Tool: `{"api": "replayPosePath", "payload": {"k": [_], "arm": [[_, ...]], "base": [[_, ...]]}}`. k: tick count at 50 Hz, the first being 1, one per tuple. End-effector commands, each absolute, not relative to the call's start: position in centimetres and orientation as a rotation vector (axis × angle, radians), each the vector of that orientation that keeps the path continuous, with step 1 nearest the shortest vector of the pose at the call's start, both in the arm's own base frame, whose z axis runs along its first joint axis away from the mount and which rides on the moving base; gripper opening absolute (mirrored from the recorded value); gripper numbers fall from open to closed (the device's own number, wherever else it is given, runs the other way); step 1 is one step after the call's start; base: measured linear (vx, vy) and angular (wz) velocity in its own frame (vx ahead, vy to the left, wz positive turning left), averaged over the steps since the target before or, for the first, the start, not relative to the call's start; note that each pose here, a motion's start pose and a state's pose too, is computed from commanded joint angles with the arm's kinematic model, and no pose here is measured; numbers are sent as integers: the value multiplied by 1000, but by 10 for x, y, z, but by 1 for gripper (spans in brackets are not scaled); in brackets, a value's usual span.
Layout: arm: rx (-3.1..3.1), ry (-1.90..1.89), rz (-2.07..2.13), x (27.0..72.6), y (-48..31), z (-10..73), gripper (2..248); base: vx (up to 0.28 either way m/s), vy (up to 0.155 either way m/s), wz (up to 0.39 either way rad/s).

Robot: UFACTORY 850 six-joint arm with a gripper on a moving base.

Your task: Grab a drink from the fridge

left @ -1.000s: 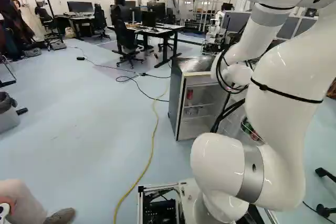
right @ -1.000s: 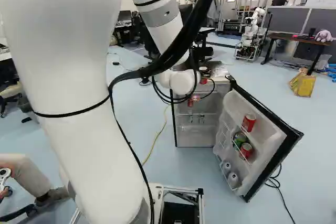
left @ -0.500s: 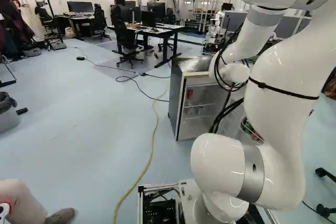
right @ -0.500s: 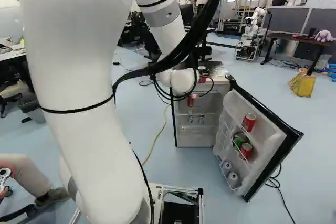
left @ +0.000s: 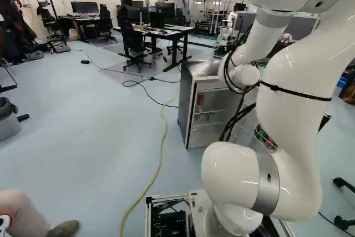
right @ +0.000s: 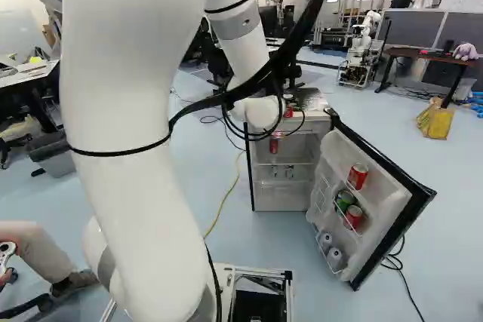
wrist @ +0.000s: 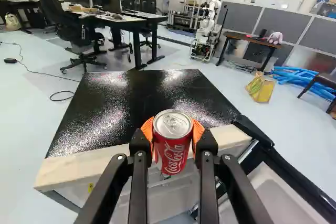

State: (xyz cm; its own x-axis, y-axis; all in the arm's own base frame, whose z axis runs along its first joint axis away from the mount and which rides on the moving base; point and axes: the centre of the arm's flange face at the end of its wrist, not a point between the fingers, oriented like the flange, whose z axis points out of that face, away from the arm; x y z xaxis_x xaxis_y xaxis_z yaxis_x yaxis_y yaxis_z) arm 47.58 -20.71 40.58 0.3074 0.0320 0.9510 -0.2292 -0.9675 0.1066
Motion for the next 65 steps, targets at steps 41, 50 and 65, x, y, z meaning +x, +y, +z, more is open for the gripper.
{"api": "replayPosePath", "payload": {"k": [41,50,65], "arm": [[2368,-130,1736,521,-202,401,93],[2367,-125,1740,526,-202,400,93],[2367,-125,1740,526,-202,400,93]], "base": [[0,0,0],[0,0,0],[0,0,0]]}}
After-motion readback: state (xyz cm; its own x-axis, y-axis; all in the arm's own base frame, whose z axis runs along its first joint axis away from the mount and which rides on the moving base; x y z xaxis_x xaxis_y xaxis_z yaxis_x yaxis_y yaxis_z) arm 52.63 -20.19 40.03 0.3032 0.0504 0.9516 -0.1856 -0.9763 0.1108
